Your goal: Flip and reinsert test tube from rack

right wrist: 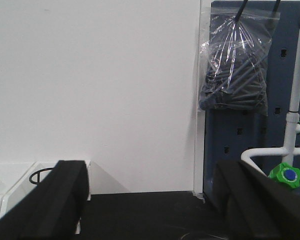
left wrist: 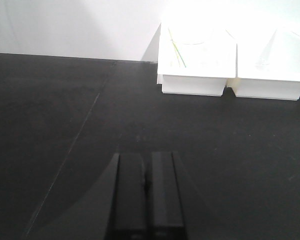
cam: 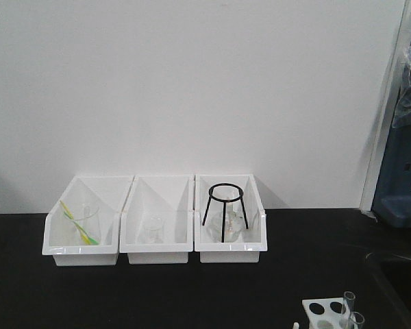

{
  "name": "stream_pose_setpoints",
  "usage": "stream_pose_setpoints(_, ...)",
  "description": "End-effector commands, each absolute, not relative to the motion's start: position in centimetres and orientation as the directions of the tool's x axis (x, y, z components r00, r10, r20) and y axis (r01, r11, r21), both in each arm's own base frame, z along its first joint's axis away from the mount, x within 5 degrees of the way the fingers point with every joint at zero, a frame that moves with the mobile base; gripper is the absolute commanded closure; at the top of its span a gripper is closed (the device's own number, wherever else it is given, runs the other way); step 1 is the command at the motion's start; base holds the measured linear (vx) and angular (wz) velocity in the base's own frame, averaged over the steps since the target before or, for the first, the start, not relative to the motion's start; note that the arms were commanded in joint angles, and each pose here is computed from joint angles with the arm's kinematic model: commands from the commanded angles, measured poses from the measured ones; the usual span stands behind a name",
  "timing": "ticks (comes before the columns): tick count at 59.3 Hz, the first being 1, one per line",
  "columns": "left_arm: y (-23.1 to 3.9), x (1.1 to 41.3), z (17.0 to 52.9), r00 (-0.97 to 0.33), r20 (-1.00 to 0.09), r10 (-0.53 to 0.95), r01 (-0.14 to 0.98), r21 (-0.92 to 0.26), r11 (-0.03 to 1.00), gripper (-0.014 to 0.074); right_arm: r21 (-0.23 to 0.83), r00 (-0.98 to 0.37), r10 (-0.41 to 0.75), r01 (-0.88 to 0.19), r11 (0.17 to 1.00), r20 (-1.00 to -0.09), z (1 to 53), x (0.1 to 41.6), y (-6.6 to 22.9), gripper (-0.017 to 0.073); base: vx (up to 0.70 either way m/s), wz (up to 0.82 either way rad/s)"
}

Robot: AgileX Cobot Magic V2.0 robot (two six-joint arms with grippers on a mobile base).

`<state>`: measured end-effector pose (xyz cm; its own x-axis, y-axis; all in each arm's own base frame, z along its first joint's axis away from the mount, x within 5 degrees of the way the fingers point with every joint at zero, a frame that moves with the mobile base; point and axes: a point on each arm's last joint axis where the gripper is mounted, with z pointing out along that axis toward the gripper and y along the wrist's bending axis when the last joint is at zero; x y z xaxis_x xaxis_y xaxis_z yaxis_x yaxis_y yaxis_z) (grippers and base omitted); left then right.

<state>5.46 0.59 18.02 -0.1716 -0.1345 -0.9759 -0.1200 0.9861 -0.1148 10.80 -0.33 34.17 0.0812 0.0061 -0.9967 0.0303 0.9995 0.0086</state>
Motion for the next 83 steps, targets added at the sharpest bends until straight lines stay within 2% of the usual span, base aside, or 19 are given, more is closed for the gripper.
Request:
stream_pose_setpoints(1,0.5,5.5,18.7,-0.086,-0.988,-0.130,-0.099,-0.122,0.988,0.0600,0.063,0.205,0.058,0.022,0.998,-0.977,36.1,10.8,-0.4,-0.0066,0.00,0.00)
stream_pose_setpoints(6,0.5,5.5,18.7,-0.086,-0.988,-0.130,-0.099,-0.122,0.988,0.0600,0.066,0.182,0.061,0.023,0.998,-0.981,35.2,11.5,-0.4,-0.0050,0.00,0.00)
stream_pose_setpoints(14,0.5,5.5,18.7,-0.086,-0.988,-0.130,-0.099,-0.122,0.988,0.0600,0.089,0.114,0.090,-0.008,0.996,-0.989,30.7,13.1,0.0,-0.0001,0.00,0.00)
stream_pose_setpoints(23,0.5,5.5,18.7,-0.086,-0.988,-0.130,-0.099,-0.122,0.988,0.0600,0.045,0.039,0.051,-0.154,0.987,-0.998,25.3,13.7,1.9,0.0042,0.00,0.00)
stream_pose_setpoints(30,0.5,5.5,18.7,-0.086,-0.988,-0.130,-0.099,-0.122,0.988,0.0600,0.013,0.003,0.014,-0.283,0.959,-1.000,23.3,14.1,3.7,0.0046,0.00,0.00)
stream_pose_setpoints(39,0.5,5.5,18.7,-0.086,-0.988,-0.130,-0.099,-0.122,0.988,0.0600,-0.010,-0.033,-0.023,-0.357,0.934,-0.999,21.7,15.4,5.1,0.0046,0.00,0.00)
stream_pose_setpoints(53,0.5,5.5,18.7,-0.086,-0.988,-0.130,-0.099,-0.122,0.988,0.0600,0.007,0.004,0.009,-0.378,0.926,-1.000,19.9,17.5,5.9,0.0046,0.00,0.00)
stream_pose_setpoints(65,0.5,5.5,18.7,-0.086,-0.988,-0.130,-0.099,-0.122,0.988,0.0600,0.051,0.006,0.056,-0.304,0.951,-0.998,18.3,18.9,5.6,0.0046,0.00,0.00)
stream_pose_setpoints(83,0.5,5.5,18.7,-0.086,-0.988,-0.130,-0.099,-0.122,0.988,0.0600,0.051,-0.009,0.051,-0.309,0.950,-0.999,16.8,19.7,5.8,0.0067,0.00,0.00)
